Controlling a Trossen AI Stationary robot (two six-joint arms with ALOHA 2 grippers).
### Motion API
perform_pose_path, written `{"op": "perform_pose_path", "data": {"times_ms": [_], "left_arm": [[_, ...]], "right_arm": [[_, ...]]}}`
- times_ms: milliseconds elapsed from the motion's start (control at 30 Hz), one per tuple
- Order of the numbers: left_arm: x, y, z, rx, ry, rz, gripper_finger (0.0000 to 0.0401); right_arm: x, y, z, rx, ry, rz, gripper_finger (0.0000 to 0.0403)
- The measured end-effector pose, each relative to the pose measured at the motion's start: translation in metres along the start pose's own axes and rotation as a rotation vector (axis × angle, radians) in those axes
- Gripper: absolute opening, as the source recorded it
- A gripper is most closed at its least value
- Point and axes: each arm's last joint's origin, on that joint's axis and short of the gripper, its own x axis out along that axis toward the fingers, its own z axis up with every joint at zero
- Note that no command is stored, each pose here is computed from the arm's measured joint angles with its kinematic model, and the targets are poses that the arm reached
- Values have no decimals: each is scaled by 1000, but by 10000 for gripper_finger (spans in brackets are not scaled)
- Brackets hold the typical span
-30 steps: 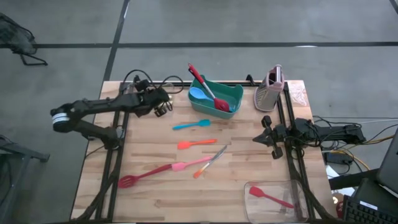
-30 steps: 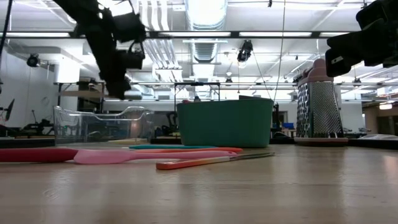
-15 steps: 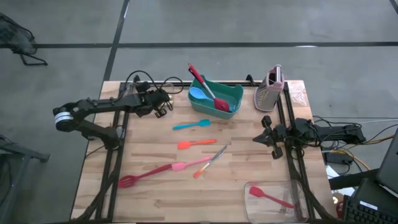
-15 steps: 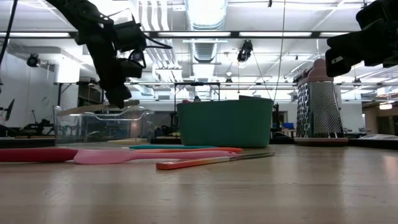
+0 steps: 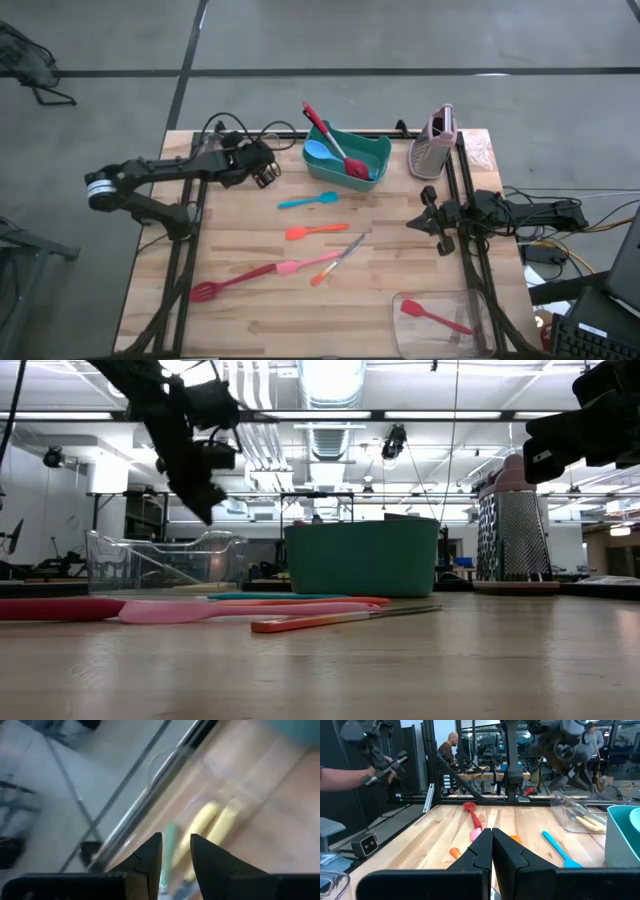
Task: Pick & Place Kitchen Items
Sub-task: Put the pink spatula into the bottom transparent bin
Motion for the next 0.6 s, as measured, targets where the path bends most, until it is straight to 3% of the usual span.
{"op": "perform_pose_path", "data": {"times_ms": [67,233,333,600], "left_arm": [[-10,-5,9,-27,-40,-93,108],[-41,-33,29,-65,-210,-510,108],[-62,-55,36,-92,-325,-699,108],[-105,-132,26,25,-486,-899,116]], "right_arm": [[0,0,0,0,0,0,8],[0,0,0,0,0,0,8],[0,0,0,0,0,0,8],[0,0,0,0,0,0,8]]}}
